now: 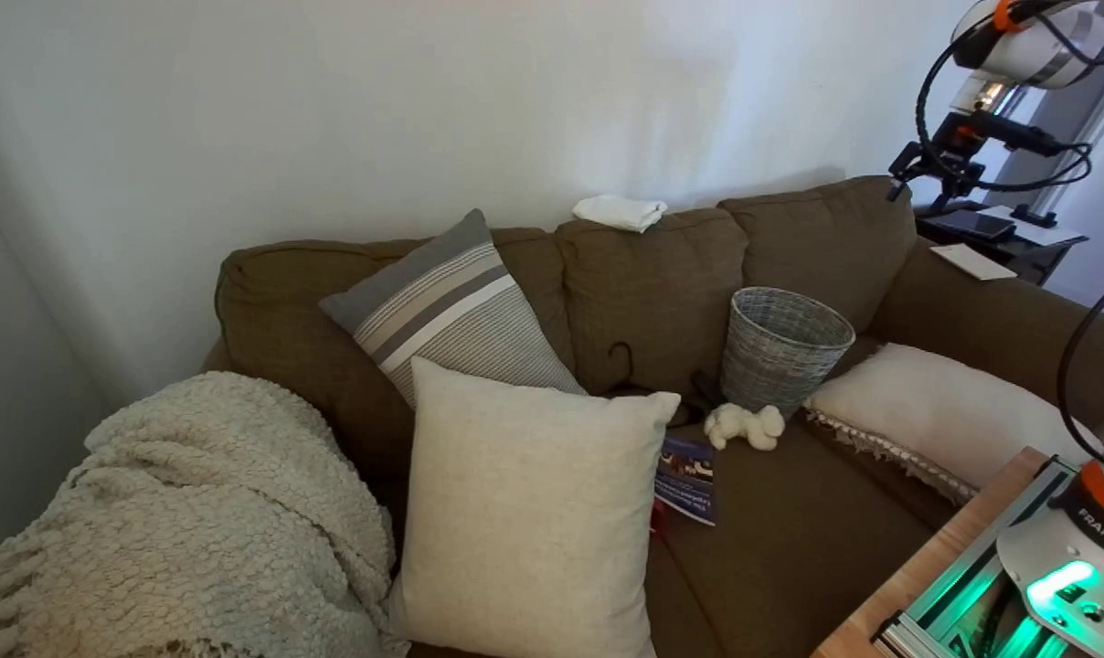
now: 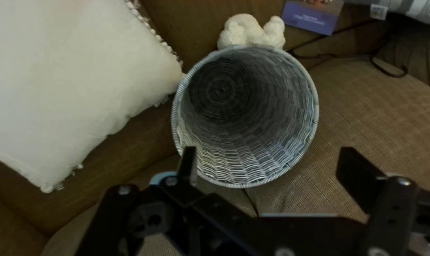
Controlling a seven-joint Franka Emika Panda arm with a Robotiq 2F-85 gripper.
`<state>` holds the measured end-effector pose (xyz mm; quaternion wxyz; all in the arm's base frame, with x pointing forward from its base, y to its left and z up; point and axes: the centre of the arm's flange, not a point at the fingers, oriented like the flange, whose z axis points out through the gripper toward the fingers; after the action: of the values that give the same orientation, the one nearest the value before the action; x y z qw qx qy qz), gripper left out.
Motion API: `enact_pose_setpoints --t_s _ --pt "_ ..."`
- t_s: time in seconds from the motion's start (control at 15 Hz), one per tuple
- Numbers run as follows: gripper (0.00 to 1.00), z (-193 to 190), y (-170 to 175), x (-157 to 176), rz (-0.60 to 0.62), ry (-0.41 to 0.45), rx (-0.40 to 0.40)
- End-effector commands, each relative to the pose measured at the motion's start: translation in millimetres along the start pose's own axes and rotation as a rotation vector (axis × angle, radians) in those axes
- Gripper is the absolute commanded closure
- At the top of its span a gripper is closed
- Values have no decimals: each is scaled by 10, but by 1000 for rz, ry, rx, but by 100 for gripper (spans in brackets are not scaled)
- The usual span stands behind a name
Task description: Move the basket forward
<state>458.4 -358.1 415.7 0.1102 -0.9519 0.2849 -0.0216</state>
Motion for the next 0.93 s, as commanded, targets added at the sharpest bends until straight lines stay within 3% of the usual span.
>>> enact_pose_setpoints --t_s 0.0,0.33,0.6,0.87 --pt "0 692 125 669 129 33 96" --pt "0 1738 475 1087 291 -83 121" --pt "0 2207 913 1141 434 -127 45" --pt "0 2855 957 1407 467 -170 -32"
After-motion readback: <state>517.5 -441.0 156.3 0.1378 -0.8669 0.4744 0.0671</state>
